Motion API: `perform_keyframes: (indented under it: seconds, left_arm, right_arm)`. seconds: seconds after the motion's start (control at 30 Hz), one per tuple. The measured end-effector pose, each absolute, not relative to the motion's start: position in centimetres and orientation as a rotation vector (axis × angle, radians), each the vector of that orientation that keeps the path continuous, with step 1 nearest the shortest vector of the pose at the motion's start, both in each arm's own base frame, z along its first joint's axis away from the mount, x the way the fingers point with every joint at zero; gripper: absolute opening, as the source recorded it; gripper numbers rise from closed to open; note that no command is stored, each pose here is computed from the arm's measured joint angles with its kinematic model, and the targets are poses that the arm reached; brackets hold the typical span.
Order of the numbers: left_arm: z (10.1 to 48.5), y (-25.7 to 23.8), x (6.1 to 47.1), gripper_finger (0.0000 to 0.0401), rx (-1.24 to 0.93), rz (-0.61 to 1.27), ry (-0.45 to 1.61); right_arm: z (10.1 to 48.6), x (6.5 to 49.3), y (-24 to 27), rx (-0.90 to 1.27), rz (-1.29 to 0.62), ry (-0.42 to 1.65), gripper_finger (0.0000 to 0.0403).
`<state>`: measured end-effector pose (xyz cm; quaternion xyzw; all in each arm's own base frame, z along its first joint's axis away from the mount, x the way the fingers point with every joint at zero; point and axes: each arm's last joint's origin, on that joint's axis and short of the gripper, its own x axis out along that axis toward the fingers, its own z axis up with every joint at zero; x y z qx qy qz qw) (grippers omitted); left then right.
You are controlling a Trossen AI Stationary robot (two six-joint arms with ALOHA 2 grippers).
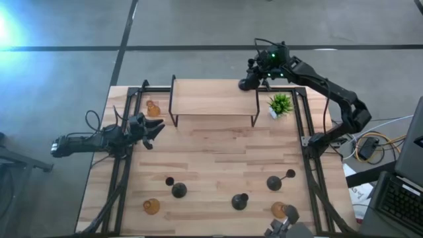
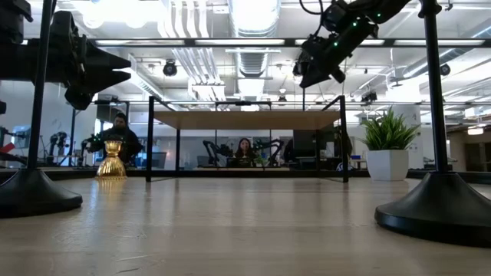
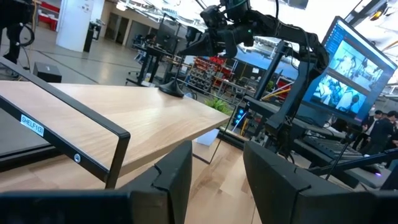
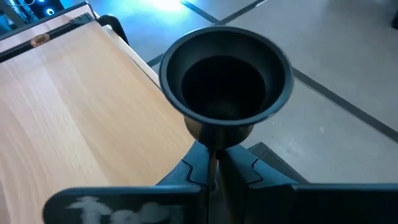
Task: Pick & Place candle stick holders
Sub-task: Put the black candle holder on the shelf
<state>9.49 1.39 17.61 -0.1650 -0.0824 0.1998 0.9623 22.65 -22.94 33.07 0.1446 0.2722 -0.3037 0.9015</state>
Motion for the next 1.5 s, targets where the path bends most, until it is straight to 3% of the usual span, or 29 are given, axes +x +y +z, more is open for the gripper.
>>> perform_keyframes:
  seconds: [0.9, 1.23, 1.5]
  left_arm:
    - [17.6, 1.4, 9.5, 0.0149, -0.336, 0.423, -0.17]
    - [17.6, 1.4, 9.5, 0.0149, -0.336, 0.422, -0.17]
    - [17.6, 1.4, 9.5, 0.0149, -0.338, 0.422, -0.171]
  right_arm:
    - [32.9, 22.4, -22.7, 0.267, -0.635, 0.579, 0.0011]
    - [32.2, 22.0, -22.4, 0.295, -0.642, 0.643, 0.006]
    - [32.3, 22.0, -22.4, 0.269, -0.632, 0.648, 0.0133]
